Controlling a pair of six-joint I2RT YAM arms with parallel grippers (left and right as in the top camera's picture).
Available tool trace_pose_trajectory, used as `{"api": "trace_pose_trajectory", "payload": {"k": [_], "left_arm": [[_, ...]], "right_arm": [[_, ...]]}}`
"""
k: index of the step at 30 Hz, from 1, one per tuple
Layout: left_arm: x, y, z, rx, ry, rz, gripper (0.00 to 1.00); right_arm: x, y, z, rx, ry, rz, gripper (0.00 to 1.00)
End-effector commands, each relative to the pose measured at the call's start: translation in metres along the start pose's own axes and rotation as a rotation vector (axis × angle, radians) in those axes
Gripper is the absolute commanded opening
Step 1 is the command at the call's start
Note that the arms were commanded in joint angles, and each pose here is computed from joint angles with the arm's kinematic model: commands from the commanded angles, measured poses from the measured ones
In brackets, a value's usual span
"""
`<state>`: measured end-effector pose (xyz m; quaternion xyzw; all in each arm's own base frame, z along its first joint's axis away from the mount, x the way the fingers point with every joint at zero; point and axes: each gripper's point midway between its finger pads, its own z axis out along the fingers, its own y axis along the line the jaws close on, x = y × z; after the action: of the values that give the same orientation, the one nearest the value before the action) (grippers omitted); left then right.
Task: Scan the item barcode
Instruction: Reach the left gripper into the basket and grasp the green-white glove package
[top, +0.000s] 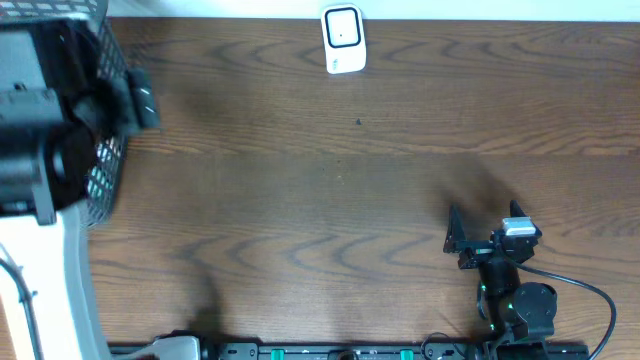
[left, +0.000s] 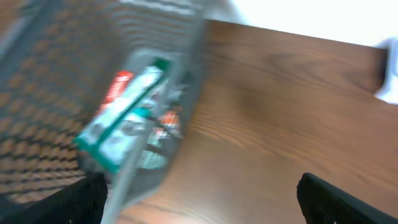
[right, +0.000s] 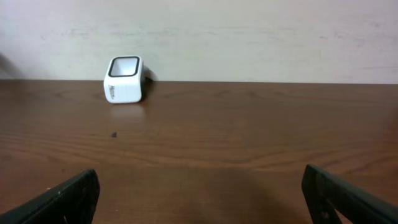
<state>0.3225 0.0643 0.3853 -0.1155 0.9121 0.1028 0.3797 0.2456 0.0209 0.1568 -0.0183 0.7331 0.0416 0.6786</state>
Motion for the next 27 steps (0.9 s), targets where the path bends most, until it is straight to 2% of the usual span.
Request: {"api": "trace_pose_trajectory", "payload": {"k": [1,8,14,21,27], "left_arm": [[-0.009,0.049,0.021,-0.188,0.017,-0.049,0.98],[0.006,0.118,0.068,-0.327,0.137,-0.176,0.98],[0.026,0.158,0.104,-0.385,0.235,-0.251,0.98],[0.051,0.182,0.148,-0.388,0.344,-0.297,0.98],[0.076,0.173,0.193,-0.267,0.464,-0.218,0.98]], "right_arm": [[0.000,-0.002,0.000,0.008,0.000,-0.014,0.99],[0.000,-0.002,0.000,0.008,0.000,-0.014,0.99],[0.000,-0.002,0.000,0.008,0.000,-0.014,0.99],[0.000,-0.002,0.000,0.008,0.000,-0.014,0.99],[0.000,-0.002,0.000,0.008,0.000,-0.014,0.99]]}}
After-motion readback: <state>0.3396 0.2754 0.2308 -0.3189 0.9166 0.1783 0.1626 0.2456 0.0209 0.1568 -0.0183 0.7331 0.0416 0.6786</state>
